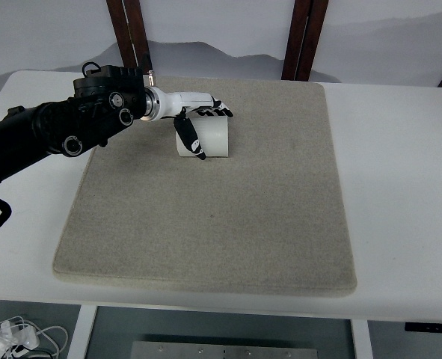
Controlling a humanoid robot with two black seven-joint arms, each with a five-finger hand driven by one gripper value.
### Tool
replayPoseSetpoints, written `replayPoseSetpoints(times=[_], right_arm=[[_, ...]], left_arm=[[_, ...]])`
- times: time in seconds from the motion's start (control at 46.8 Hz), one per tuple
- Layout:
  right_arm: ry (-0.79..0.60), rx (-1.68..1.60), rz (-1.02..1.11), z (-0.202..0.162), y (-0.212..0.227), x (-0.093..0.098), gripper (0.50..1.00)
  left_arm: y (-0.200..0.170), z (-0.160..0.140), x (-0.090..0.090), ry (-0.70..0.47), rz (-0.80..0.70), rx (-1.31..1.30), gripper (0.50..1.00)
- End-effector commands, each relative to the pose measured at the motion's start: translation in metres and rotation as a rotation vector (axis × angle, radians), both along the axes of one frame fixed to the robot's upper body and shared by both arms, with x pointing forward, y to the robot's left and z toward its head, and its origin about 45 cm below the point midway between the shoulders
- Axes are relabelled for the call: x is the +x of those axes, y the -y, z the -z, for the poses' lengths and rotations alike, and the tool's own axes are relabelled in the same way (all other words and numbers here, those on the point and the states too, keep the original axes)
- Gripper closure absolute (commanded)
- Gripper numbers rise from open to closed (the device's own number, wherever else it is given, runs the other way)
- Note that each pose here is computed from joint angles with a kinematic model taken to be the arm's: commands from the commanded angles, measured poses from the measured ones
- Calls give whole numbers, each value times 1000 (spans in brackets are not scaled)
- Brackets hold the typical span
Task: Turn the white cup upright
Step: 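Close the left hand's fingers around the cup's body, then lift the cup with the left hand and rotate it opening-up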
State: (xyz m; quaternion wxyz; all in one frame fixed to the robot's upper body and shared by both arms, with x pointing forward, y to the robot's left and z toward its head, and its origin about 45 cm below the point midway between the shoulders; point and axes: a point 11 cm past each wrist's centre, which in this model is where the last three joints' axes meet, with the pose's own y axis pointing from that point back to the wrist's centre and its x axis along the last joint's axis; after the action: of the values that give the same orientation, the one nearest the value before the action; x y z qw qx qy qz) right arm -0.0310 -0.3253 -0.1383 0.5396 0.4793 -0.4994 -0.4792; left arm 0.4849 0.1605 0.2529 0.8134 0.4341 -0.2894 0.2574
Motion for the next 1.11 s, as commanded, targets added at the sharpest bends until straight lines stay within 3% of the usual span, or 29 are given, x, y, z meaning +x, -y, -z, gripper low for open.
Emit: replayPoseSetpoints(times=[0.0, 0.214, 0.32, 0.384, 0.641, 0.961, 1.089], right_arm=[[0, 0, -2, 0, 0, 0, 548], [0, 0, 0, 0, 0, 0, 548], [0, 0, 0, 0, 0, 0, 548], [0, 0, -2, 0, 0, 0, 548], [0, 0, 0, 0, 0, 0, 548], [0, 0, 0, 0, 0, 0, 548], [0, 0, 0, 0, 0, 0, 548]], left_arm=[[0, 2, -1, -1, 2, 7, 636], [-6, 1, 3, 12, -20, 10, 733], [-6, 0, 3, 14, -21, 8, 864], [-5, 0, 3, 12, -20, 1, 887], [-4, -14, 9, 22, -38, -77, 889], [-20, -36, 20, -59, -149, -411, 889], [-23, -43, 20, -85, -121, -545, 887]])
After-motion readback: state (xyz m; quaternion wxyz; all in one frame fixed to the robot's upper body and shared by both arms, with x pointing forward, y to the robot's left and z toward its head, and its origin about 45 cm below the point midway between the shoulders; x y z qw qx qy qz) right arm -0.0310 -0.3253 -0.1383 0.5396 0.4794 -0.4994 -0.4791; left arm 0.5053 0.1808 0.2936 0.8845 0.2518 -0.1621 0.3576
